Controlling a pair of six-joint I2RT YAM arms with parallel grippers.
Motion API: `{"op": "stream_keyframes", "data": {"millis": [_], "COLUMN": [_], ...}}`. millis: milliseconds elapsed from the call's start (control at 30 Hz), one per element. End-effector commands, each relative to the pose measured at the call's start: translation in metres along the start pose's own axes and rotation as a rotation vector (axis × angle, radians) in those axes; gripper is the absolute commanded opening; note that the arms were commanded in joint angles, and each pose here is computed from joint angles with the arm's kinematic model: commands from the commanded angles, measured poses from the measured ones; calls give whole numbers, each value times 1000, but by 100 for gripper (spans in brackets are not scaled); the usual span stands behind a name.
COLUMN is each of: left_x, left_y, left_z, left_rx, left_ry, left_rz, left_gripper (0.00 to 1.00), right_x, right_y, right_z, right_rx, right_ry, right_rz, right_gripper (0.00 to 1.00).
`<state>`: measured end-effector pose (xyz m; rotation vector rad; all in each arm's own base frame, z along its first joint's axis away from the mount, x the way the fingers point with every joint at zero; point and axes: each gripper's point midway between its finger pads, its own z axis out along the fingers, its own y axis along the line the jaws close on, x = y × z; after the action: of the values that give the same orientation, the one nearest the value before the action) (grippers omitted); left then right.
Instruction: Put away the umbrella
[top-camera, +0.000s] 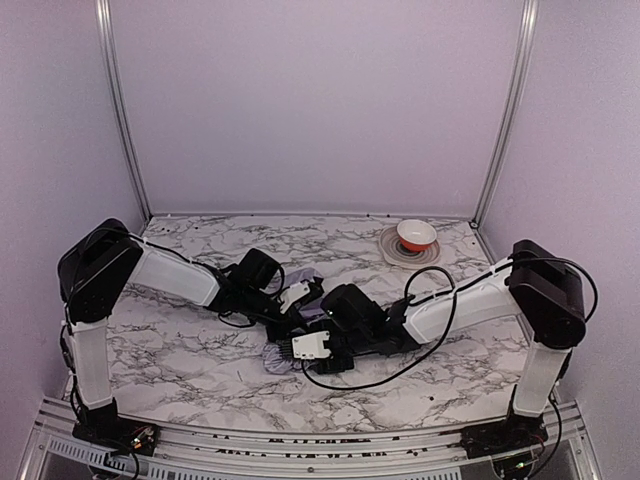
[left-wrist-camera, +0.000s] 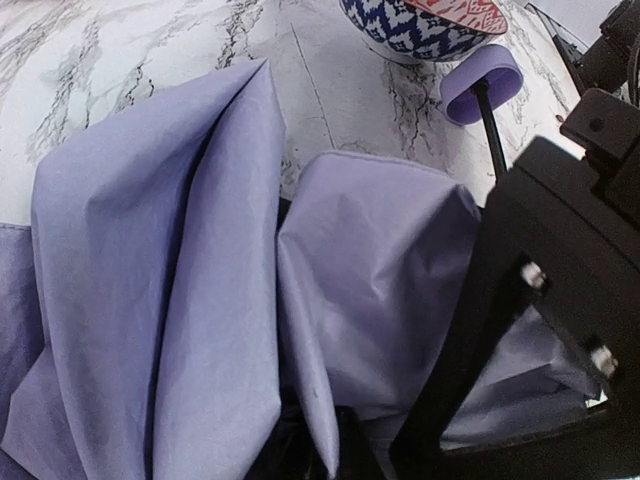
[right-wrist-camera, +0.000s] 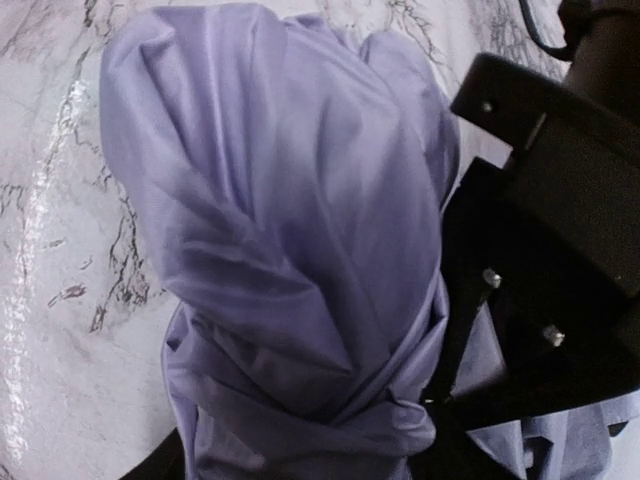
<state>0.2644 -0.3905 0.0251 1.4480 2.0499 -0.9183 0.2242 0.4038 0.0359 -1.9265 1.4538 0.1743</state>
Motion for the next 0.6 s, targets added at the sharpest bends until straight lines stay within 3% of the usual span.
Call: {"op": "stream_keyframes", "data": {"millis": [0,100,133,167,333,433,567], "left_x": [115,98,88,76,0,-40,-44], "left_y": [-32,-12,-1,12,64,62,34], "left_z": [10,2,-3,-10,-88,-143,-174], "left_rx": [127,55,5,-57,-314,-433,-474], "left_ry": [347,298,264,217,-210,-417,-469], "left_rz": [-226,-257,-264,-275,-290,-177,-23], "left_gripper": [10,30,45,53,75,80,75], "right_x": [27,25,25,26,25,22,23], "right_y": [10,18,22,26,49,62,71], "right_z": [13,10,10,10,7,5,2], "right_rx": [-36,-74,-94,-114,-226,-308,-423], "right_ry": [112,97,96,95,85,68,58], "right_rz": [33,49,59,72,172,243,369], "right_gripper": [48,37,34,32,30,28,27]}}
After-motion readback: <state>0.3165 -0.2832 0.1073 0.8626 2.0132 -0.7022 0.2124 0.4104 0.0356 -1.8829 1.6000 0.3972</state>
